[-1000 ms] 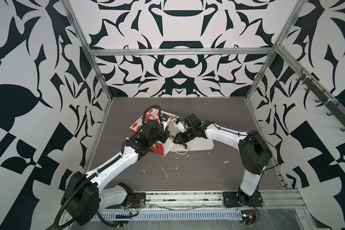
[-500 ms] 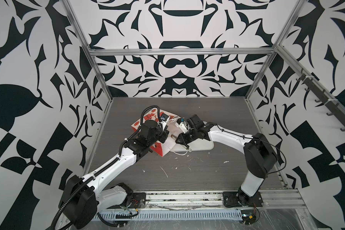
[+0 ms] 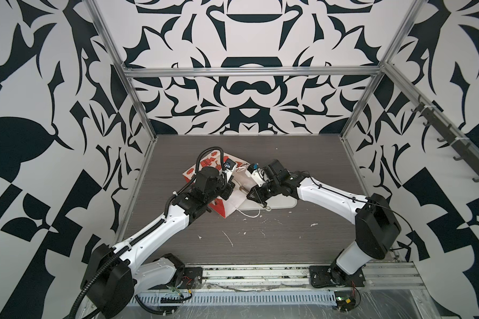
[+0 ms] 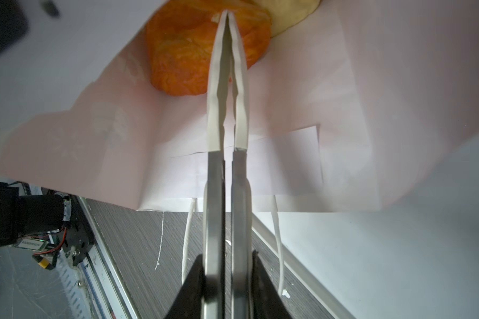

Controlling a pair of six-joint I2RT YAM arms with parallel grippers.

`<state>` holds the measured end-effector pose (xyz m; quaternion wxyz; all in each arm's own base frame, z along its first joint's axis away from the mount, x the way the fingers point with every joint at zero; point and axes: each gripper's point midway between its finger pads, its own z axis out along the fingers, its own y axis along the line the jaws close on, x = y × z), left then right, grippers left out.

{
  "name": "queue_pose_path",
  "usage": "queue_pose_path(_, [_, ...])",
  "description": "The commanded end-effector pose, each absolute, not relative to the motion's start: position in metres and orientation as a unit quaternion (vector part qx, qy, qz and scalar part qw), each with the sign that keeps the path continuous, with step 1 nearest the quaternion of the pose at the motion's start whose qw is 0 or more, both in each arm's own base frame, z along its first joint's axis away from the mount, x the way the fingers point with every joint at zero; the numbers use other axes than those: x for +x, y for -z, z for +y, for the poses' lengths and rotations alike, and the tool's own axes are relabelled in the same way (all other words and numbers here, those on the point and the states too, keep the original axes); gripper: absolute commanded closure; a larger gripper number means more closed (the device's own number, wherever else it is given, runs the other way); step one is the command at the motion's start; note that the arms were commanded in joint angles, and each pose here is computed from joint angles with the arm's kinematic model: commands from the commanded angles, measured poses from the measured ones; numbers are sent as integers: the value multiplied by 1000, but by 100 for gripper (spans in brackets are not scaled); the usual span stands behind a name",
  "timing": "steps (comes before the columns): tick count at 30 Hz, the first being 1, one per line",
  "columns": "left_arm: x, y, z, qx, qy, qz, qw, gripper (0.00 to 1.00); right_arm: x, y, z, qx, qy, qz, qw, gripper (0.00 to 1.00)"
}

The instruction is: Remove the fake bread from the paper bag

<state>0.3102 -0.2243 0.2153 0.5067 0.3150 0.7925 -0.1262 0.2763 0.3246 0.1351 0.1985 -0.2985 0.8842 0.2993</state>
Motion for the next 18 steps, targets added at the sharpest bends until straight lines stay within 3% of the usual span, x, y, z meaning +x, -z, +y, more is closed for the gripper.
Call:
queue_pose_path(1, [312,-236,-230,319,135,778,524,100,277,-143,326,-319,-298,871,227,68])
queue_pose_path(8, [311,-243,-230,325,133,779,520,100,273,-151,323,-348,-277,849,286,60])
queue_pose_path(18, [312,-241,-233,327,138,781,514,100,267,-168,327,-405,-209,816,356,57])
